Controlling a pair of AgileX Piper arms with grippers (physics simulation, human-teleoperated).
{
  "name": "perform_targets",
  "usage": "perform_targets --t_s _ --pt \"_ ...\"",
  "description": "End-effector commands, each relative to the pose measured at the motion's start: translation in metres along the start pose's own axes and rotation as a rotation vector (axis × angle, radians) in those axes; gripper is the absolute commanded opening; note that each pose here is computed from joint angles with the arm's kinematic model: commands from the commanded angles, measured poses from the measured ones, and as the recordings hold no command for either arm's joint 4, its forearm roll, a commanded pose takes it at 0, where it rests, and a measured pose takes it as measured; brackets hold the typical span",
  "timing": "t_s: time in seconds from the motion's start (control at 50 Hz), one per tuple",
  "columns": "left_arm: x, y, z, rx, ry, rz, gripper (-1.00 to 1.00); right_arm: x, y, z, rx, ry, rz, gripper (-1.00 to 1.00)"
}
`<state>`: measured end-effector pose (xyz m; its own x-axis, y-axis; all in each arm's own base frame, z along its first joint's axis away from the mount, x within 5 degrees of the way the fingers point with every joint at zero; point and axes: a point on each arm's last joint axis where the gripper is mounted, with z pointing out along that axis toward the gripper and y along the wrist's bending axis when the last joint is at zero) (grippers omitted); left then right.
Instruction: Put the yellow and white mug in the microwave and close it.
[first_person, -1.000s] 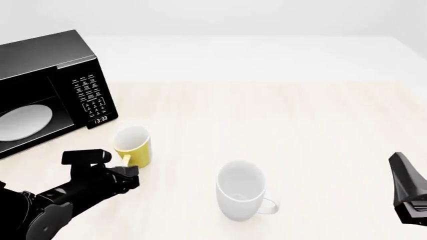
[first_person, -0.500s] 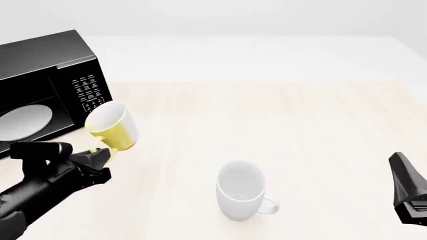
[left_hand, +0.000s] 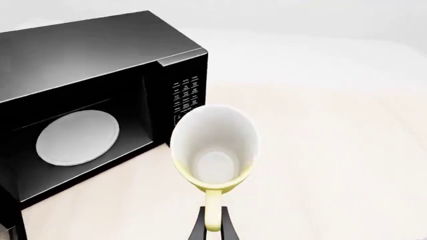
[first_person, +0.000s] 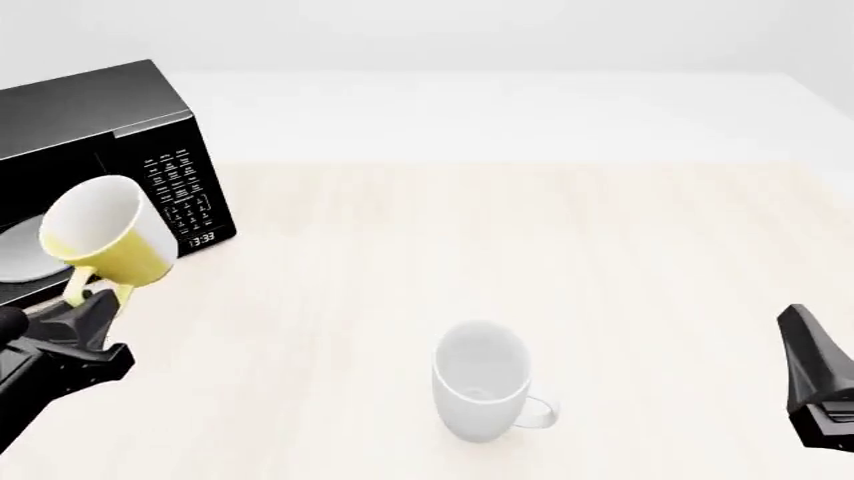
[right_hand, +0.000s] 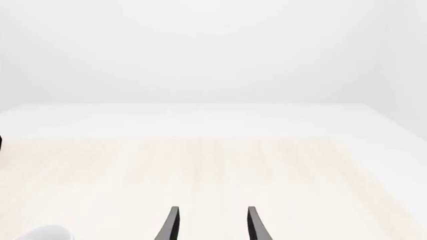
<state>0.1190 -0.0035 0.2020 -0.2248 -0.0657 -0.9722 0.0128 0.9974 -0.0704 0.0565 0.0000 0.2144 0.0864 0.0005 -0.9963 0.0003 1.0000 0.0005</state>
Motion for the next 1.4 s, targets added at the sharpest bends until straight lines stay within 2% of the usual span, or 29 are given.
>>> perform_targets --t_s 0.02,0.16,0.22,0.34,0.42,1.0,1.12,1.4 --pt "0.005 0.019 -0.012 -0.167 -0.044 0.028 -1.0 0.0 0.0 0.0 0.0 0.0 0.0 1.0" --pt "0.01 0.03 -0.011 -0.266 -0.034 0.023 -1.0 0.0 0.0 0.0 0.0 0.0 0.0 1.0" --pt "0.007 0.036 -0.015 -0.323 -0.061 0.018 -1.0 0.0 0.0 0.0 0.0 0.0 0.0 1.0" --pt "0.009 0.041 -0.012 -0.355 -0.048 0.013 -1.0 0.0 0.0 0.0 0.0 0.0 0.0 1.0" --pt "0.01 0.049 -0.011 -0.417 -0.05 0.002 -1.0 0.0 0.0 0.0 0.0 0.0 0.0 1.0" --pt "0.023 0.084 0.029 -0.511 0.028 -0.082 -1.0 0.0 0.0 0.0 0.0 0.0 0.0 1.0" --pt "0.028 0.092 0.043 -0.514 0.065 -0.092 -1.0 0.0 0.0 0.0 0.0 0.0 0.0 1.0" --pt "0.026 0.1 0.062 -0.504 0.081 -0.102 -1.0 0.0 0.0 0.0 0.0 0.0 0.0 1.0"
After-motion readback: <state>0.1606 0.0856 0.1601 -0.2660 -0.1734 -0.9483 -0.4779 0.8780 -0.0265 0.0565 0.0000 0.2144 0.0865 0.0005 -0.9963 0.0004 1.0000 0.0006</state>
